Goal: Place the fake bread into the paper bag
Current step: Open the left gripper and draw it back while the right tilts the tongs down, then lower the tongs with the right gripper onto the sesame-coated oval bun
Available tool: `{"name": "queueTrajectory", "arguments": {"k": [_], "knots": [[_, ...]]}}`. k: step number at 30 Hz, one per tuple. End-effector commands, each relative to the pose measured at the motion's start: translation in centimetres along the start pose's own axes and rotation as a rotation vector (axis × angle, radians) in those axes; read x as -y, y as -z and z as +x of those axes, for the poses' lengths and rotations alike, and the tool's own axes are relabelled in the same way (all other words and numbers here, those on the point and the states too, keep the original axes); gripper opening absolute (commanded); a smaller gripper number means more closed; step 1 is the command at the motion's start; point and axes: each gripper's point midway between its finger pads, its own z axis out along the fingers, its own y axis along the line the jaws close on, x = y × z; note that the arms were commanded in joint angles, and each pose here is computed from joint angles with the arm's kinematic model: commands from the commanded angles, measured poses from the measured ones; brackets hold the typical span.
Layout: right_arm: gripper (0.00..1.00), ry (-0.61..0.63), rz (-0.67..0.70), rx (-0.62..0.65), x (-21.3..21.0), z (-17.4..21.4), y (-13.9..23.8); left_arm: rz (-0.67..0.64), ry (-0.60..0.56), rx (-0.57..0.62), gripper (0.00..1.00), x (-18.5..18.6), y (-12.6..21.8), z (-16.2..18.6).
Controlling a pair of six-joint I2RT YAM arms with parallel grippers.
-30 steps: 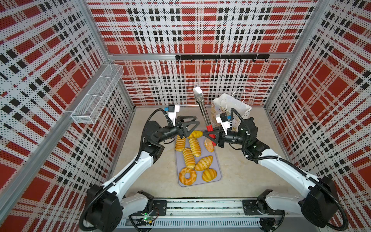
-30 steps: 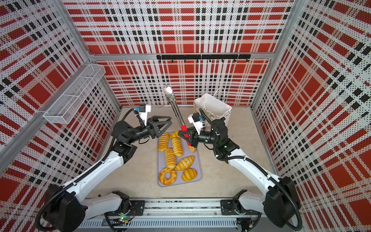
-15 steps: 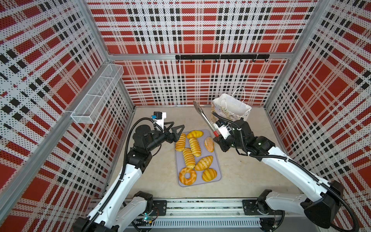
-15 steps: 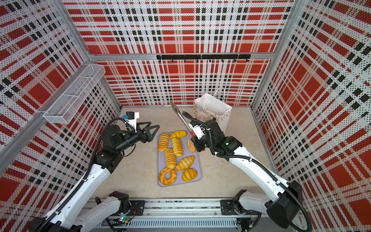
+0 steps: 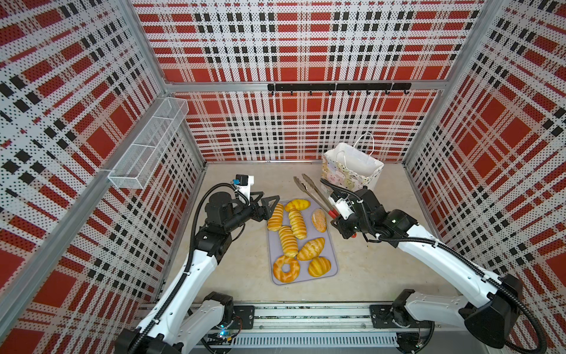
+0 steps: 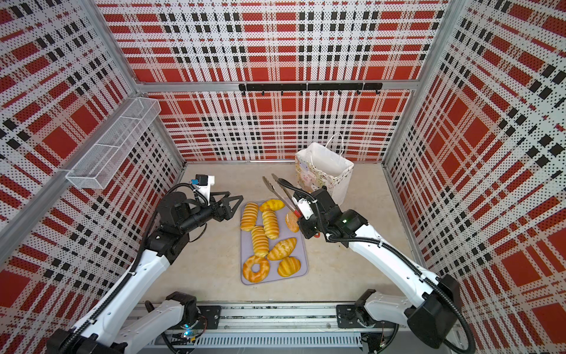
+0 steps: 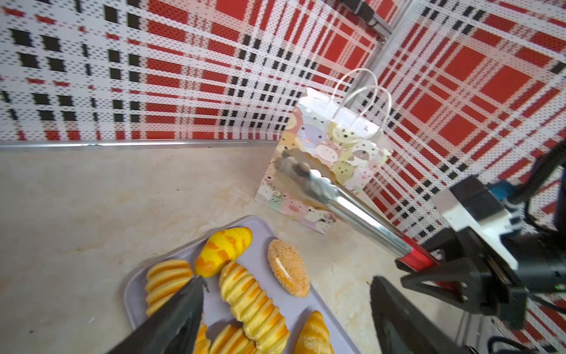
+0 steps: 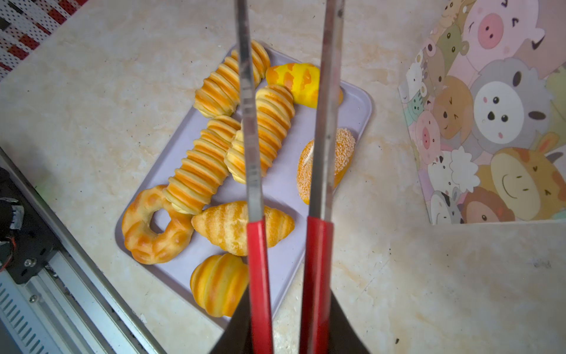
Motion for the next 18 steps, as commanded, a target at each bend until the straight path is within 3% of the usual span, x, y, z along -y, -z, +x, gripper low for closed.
{"name": "queueTrajectory", "arguments": {"k": [1,3,5,13,18], "knots": [[0.26,-0.033,0.01,-0.007,0.1,0.5,0.3,-0.037,0.017,-0.059,0.88,-1.4,-0.2,1.9],[0.27,-0.06,0.013,-0.032,0.2,1.1,0.2,-0.047,0.016,-0.07,0.9,-1.6,-0.3,2.0],[0.27,-0.112,0.012,-0.041,0.2,1.6,0.3,-0.05,0.016,-0.083,1.0,-1.7,-0.5,2.2],[0.27,-0.284,-0.013,-0.149,-0.3,4.8,1.4,-0.079,0.104,-0.147,0.98,-3.2,-1.5,4.4],[0.25,-0.357,-0.016,-0.216,-0.7,7.1,1.6,-0.057,0.099,-0.157,0.98,-2.7,-1.6,4.9]]}}
